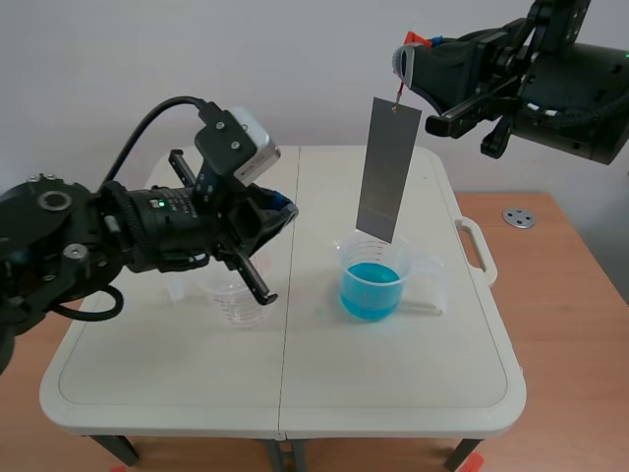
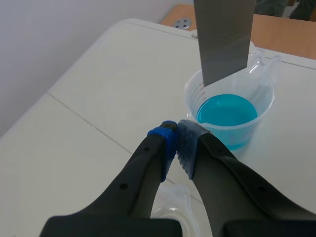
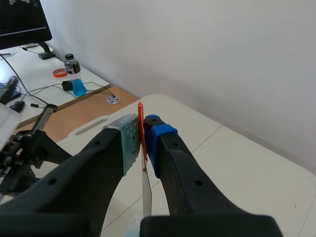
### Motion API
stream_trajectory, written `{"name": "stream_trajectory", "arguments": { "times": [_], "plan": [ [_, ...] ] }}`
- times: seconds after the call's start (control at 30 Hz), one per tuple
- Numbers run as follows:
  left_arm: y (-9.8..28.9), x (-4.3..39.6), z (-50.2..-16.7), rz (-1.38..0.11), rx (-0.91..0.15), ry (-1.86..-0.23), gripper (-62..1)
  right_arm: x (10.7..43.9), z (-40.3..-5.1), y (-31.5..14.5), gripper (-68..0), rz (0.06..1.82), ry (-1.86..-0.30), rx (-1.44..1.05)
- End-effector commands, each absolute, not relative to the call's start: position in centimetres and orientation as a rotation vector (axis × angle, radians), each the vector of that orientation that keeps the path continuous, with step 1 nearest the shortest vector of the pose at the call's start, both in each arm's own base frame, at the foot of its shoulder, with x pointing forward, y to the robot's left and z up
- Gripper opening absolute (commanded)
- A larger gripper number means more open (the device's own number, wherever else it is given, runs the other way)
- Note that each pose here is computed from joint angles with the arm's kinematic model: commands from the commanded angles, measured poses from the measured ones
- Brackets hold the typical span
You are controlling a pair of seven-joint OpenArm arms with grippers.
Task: Hold the metal plate by the orange handle, dip it into the blue solution, take it out and point at it, then put the plate back in the beaker on the left.
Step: 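Point at the plate with the left hand, then lower the plate into the blue solution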
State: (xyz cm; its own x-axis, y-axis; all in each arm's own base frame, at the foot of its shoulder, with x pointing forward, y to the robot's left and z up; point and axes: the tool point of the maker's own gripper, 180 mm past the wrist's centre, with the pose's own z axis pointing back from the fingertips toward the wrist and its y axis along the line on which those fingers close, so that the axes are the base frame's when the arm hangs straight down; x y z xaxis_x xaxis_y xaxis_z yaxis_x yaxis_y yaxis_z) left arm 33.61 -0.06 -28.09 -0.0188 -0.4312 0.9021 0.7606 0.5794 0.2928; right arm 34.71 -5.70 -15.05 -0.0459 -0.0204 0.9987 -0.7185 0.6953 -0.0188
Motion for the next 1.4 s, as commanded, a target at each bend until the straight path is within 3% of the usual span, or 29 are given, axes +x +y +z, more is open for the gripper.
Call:
{"name": "stream_trajectory", "arguments": {
  "times": [0.0, 0.63, 1.37],
  "plan": [
    [0.7, 32.7, -27.5, -0.966, -0.324, -1.284, -58.8, 34.6, -13.2, -5.8, -66.0, 0.651, -1.585, 0.638],
    [11.5, 24.2, -26.4, -0.860, -0.134, -1.200, -58.8, 34.8, -14.0, -5.9, -66.0, 0.679, -1.555, 0.586],
    [19.1, 14.3, -27.9, -0.662, -0.119, -1.026, -58.8, 35.3, -15.5, -6.4, -66.0, 0.663, -1.549, 0.564]
  ]
}}
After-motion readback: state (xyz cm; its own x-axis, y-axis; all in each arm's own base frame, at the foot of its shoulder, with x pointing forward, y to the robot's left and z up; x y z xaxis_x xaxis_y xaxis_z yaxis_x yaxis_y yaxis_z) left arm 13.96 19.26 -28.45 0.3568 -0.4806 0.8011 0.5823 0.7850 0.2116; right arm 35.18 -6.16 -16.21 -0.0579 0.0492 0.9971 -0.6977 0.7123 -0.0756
